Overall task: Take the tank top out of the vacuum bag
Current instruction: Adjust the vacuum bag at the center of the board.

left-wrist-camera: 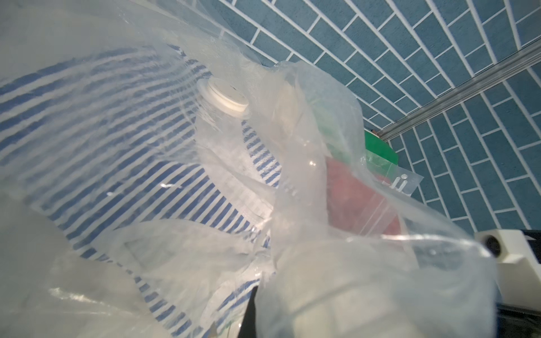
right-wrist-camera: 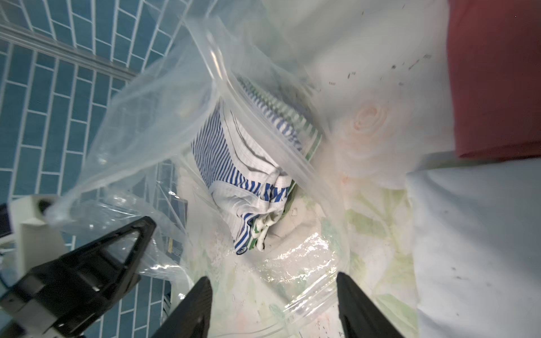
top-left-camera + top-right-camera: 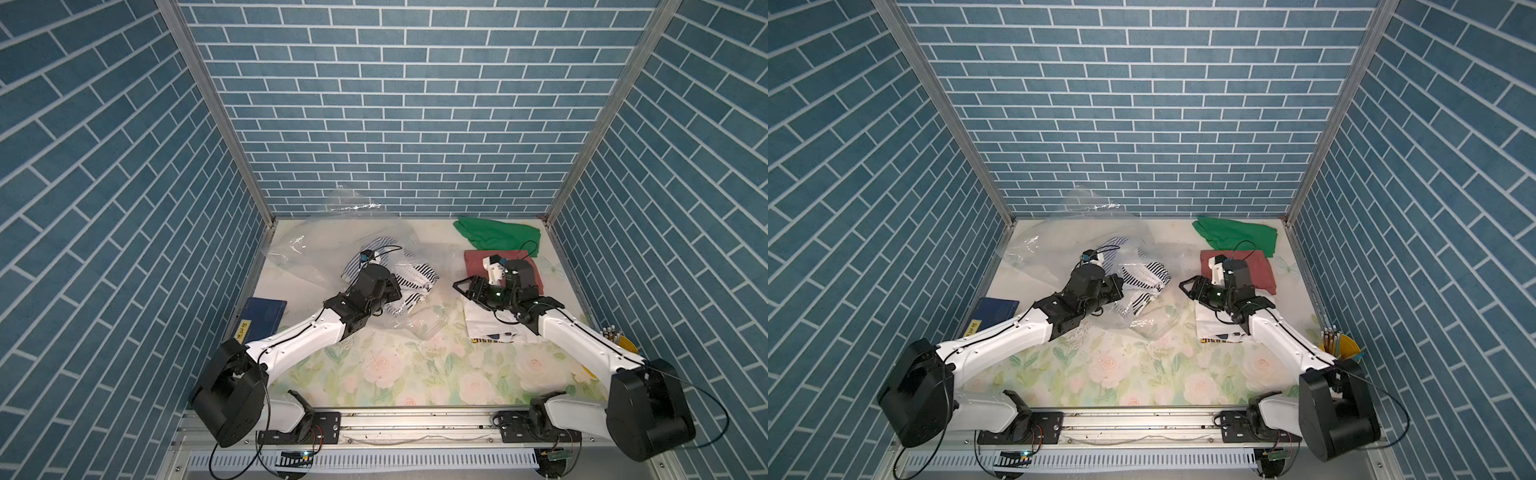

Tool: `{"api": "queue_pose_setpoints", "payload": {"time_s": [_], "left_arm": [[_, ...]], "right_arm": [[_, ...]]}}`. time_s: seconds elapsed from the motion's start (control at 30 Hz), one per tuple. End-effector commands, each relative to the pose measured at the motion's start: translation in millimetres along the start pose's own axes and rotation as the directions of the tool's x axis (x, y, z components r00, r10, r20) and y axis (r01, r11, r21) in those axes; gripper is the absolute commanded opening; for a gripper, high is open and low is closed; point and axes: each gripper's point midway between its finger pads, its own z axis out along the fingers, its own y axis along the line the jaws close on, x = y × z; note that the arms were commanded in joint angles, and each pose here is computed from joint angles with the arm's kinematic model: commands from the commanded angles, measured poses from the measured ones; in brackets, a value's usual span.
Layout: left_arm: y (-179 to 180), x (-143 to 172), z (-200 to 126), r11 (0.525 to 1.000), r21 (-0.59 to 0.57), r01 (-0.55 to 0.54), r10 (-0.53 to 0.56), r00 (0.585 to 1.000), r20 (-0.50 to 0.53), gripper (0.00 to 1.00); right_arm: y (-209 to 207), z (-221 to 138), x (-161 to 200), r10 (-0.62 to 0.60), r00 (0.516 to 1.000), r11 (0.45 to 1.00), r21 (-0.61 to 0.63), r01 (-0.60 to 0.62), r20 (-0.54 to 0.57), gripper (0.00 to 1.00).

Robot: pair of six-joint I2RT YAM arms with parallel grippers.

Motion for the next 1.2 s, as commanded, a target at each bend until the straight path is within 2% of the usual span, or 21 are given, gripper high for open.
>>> {"api": "queue_pose_setpoints", "payload": {"time_s": [0.0,0.07,0.13,0.17,0.3,0.37,0.5,0.63,0.77,0.8,0.87,1.0,1.07,1.17], "left_arm": [[-3,-4,-10,0.999,-0.003,-0.039,0.039,0.999,0.004,0.01],[-3,-4,-13,0.999,-0.001,-0.051,0.051,0.999,0.001,0.01],[-2,-3,-16,0.998,-0.004,-0.064,0.064,0.998,-0.006,0.01],[-1,-3,-18,0.998,-0.01,-0.067,0.067,0.998,-0.006,0.01],[4,-3,-25,0.996,-0.028,-0.083,0.083,0.997,-0.006,0.01],[8,-6,-31,0.994,-0.054,-0.091,0.091,0.996,-0.003,0.01],[17,-15,-53,0.977,-0.174,-0.119,0.126,0.991,0.032,0.02],[28,-6,-63,0.967,-0.227,-0.116,0.12,0.993,0.003,0.03],[34,6,-62,0.972,-0.221,-0.078,0.08,0.997,-0.001,0.03],[34,9,-60,0.976,-0.209,-0.066,0.067,0.998,0.001,0.03],[35,11,-56,0.979,-0.198,-0.055,0.058,0.998,0.008,0.0],[37,11,-48,0.975,-0.209,-0.082,0.083,0.997,0.0,0.0],[39,12,-44,0.973,-0.214,-0.088,0.089,0.996,-0.008,0.0],[39,13,-39,0.973,-0.21,-0.092,0.091,0.996,-0.017,0.0]], "right_arm": [[-21,21,-2,0.004,0.999,0.997,0.081,-0.007,0.037,0.66],[-39,31,-2,0.003,0.999,0.99,0.142,-0.009,0.037,0.65],[-59,40,-9,-0.01,0.999,0.976,0.219,0.001,0.043,0.61],[-63,45,-14,-0.011,0.999,0.972,0.233,0.001,0.04,0.54],[-57,74,-39,-0.031,0.999,0.981,0.194,0.028,0.015,0.09],[-53,89,-49,-0.05,0.999,0.982,0.183,0.051,-0.01,0.0],[-41,121,-67,-0.07,0.995,0.987,0.14,0.08,-0.069,0.0],[-27,158,-75,-0.073,0.988,0.995,0.063,0.083,-0.139,0.0],[-11,181,-91,-0.085,0.984,0.996,0.024,0.09,-0.155,0.0],[-18,190,-88,-0.072,0.983,0.996,0.035,0.079,-0.171,0.0],[-9,185,-99,-0.083,0.986,0.995,0.035,0.089,-0.142,0.0],[5,153,-110,-0.129,0.988,0.988,0.069,0.135,-0.085,0.3],[6,134,-107,-0.141,0.988,0.984,0.098,0.147,-0.064,0.39],[11,106,-96,-0.126,0.992,0.986,0.105,0.128,-0.025,0.45]]}}
